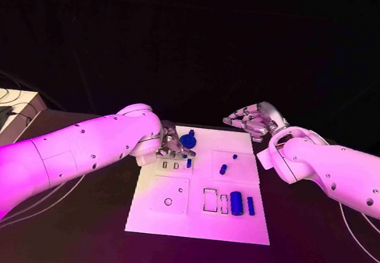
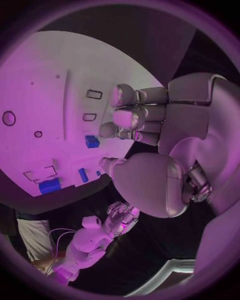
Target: Assemble the parts on the task board
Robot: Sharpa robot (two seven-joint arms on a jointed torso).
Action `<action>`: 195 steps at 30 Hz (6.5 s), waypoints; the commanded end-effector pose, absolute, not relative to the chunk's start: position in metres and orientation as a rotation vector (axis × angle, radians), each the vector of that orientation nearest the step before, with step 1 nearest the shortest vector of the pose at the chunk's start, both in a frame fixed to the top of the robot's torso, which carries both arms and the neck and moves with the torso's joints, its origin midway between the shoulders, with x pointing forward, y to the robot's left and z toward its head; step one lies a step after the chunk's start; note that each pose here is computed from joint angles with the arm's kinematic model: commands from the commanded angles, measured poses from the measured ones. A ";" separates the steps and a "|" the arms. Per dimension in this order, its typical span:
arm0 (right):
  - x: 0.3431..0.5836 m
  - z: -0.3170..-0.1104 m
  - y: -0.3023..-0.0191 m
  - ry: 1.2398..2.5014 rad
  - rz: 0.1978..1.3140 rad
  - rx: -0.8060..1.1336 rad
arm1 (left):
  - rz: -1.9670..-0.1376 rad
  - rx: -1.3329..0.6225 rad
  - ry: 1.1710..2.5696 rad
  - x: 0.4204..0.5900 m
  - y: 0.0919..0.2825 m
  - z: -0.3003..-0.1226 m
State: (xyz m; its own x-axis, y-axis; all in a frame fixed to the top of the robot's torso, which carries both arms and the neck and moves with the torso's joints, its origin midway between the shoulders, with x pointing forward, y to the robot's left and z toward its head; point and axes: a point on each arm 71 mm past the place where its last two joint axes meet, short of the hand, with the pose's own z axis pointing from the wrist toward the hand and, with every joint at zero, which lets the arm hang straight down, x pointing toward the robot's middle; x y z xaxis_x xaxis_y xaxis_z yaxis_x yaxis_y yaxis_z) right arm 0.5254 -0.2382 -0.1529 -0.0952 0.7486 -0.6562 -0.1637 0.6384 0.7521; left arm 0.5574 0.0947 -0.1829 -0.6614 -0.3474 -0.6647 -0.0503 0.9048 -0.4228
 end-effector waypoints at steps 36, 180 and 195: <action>0.526 -0.156 -0.230 1.512 0.831 0.498 | -0.483 -0.254 2.313 0.560 0.083 -0.194; 0.525 -0.168 -0.238 1.541 0.819 0.499 | -0.438 -0.298 2.151 0.535 0.113 -0.216; 0.524 -0.168 -0.239 1.542 0.819 0.501 | -0.428 -0.268 2.190 0.532 0.112 -0.218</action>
